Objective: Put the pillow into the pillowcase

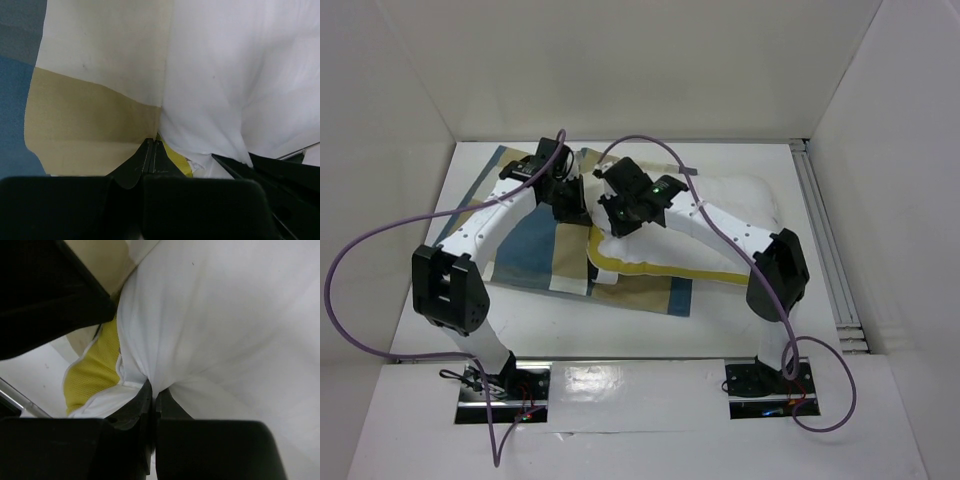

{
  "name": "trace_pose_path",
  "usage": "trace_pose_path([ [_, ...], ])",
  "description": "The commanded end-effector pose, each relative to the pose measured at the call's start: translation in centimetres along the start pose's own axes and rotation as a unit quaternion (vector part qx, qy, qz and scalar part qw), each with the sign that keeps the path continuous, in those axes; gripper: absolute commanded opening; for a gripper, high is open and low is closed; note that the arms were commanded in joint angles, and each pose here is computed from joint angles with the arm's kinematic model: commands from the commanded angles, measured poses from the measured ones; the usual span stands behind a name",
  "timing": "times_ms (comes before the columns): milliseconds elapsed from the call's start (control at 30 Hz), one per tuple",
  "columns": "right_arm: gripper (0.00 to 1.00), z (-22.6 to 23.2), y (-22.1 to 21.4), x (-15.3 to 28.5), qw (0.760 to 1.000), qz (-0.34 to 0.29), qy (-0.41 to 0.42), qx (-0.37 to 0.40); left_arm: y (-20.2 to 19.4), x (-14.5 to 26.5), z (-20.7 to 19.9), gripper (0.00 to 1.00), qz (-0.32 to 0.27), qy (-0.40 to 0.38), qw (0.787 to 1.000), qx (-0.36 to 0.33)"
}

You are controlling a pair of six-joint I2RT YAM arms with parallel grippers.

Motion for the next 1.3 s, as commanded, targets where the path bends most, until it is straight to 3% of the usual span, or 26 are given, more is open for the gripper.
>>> trace_pose_path([
  [0, 0.0, -0.3, 3.5, 0.7, 0.998, -0.061, -0.016, -0.006, -0.6, 1.1, -0.1, 0.0, 0.004, -0.016, 1.0, -0.015],
  [200, 0.0, -1.7, 4.7, -2.3, 0.996, -0.065, -0.026, -0.047, -0.8, 1.5, -0.3, 0.0, 0.008, -0.027, 0.999, -0.019],
  [433, 0.0, -4.2, 5.5, -5.4, 0.984, -0.072, -0.059, -0.153, -1.2, 2.0, -0.6, 0.0, 0.016, -0.022, 0.999, -0.021],
  [667, 0.0, -4.8, 5.9, -6.7, 0.981, -0.057, -0.047, -0.177, -1.6, 2.5, -0.3, 0.0, 0.013, -0.013, 0.999, -0.031],
  [800, 0.0, -4.8, 5.0, -6.1, 0.985, -0.056, -0.033, -0.162, -0.1, 0.4, 1.1, 0.0, 0.008, -0.004, 1.0, 0.011],
  [900, 0.0, -4.7, 4.4, -5.9, 0.985, -0.05, -0.024, -0.162, 2.3, -1.2, 1.3, 0.29, -0.031, 0.006, 0.999, 0.03],
  [933, 0.0, -4.7, 4.1, -6.0, 0.985, -0.046, -0.026, -0.162, 2.8, -1.6, 1.5, 0.58, -0.04, 0.014, 0.999, 0.029],
  [1033, 0.0, -5.0, 4.5, -5.6, 0.985, -0.054, -0.02, -0.164, 4.5, -3.3, 1.6, 0.82, -0.062, 0.02, 0.997, 0.031],
  [1100, 0.0, -4.9, 4.3, -5.5, 0.985, -0.048, -0.017, -0.165, 4.9, -4.5, 1.4, 0.86, -0.071, 0.019, 0.997, 0.025],
  [1267, 0.0, -4.8, 4.6, -5.4, 0.985, -0.052, -0.016, -0.164, 5.2, -7.0, 2.2, 0.83, -0.073, 0.046, 0.996, 0.014],
])
Point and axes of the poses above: each gripper's point midway between its finger pads, its own x axis back along the fingers, its own z axis along the line the jaws close on, y = z × x, the point moved 9 cm from there along x, back along the fingers, and after that the axes turned 2 degrees about -x, right-handed, at the moved point
